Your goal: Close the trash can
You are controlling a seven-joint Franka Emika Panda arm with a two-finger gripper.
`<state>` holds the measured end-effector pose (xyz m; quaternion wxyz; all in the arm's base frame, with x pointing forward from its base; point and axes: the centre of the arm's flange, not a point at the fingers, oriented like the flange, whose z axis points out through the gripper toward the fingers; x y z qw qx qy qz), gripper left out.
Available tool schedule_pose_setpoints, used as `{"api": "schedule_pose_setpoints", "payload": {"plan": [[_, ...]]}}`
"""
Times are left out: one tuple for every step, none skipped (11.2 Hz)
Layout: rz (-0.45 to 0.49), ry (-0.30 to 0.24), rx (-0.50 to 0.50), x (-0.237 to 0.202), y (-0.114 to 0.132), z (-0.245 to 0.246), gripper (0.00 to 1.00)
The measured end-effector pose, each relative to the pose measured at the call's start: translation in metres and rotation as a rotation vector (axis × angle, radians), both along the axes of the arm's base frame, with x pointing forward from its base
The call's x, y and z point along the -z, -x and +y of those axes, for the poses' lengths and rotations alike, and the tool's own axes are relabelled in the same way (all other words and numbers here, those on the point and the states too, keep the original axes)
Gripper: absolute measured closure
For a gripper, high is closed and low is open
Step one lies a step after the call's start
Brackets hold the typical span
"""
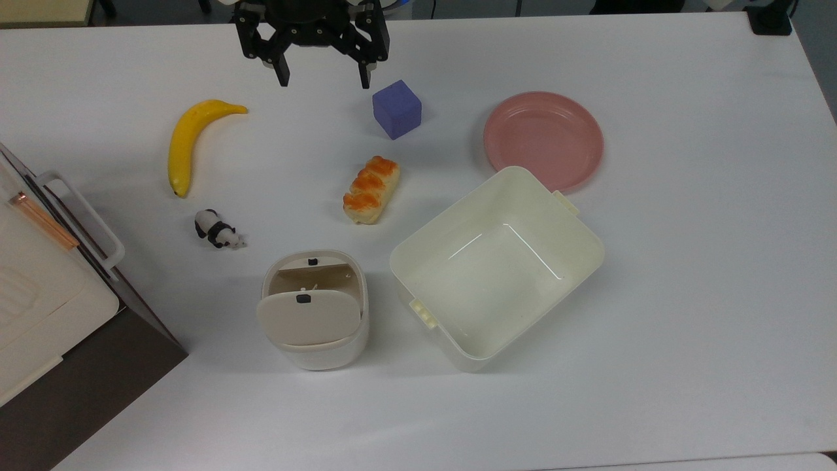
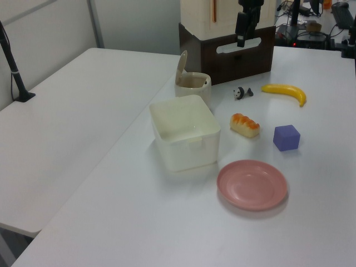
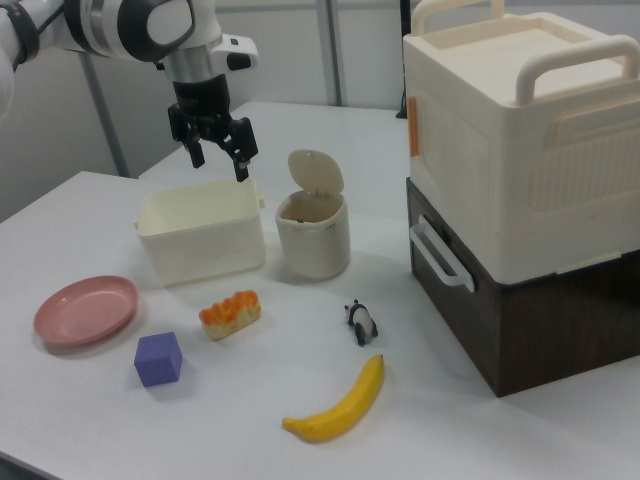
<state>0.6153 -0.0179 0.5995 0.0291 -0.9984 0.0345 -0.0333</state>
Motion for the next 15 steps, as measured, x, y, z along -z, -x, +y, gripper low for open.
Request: {"api": "schedule_pose_setpoints", "payload": {"plan": [[0.0,0.0,0.0,0.0,0.0,0.0,0.0],[-0.022,0.001,0.002,-0.0012,-0.0029,-0.0005,0.0],[-0.04,0.002,0.003,-0.0009,-0.006,-0.0011,0.0],[-0.042,0.002,0.004,0.0004,-0.0073,-0.0014,0.0],[-0.041,0.002,0.004,0.0012,-0.0077,-0.0015,0.0],[-0.041,0.002,0.004,0.0013,-0.0077,-0.0015,0.0],[-0.041,0.002,0.004,0.0013,-0.0077,-0.0015,0.0],[-0.041,0.002,0.005,0.0013,-0.0077,-0.0021,0.0],[-0.041,0.003,0.007,0.0013,-0.0077,-0.0029,0.0],[-0.042,0.003,0.009,0.0012,-0.0077,-0.0042,0.0],[-0.044,0.003,0.01,0.001,-0.0078,-0.0052,0.0],[-0.05,0.003,0.012,0.0004,-0.0084,-0.0058,0.0],[-0.059,0.003,0.012,-0.0004,-0.0093,-0.0059,0.0],[-0.061,0.003,0.012,-0.0006,-0.0096,-0.006,0.0],[-0.061,0.003,0.012,-0.0006,-0.0096,-0.0059,0.0]]}}
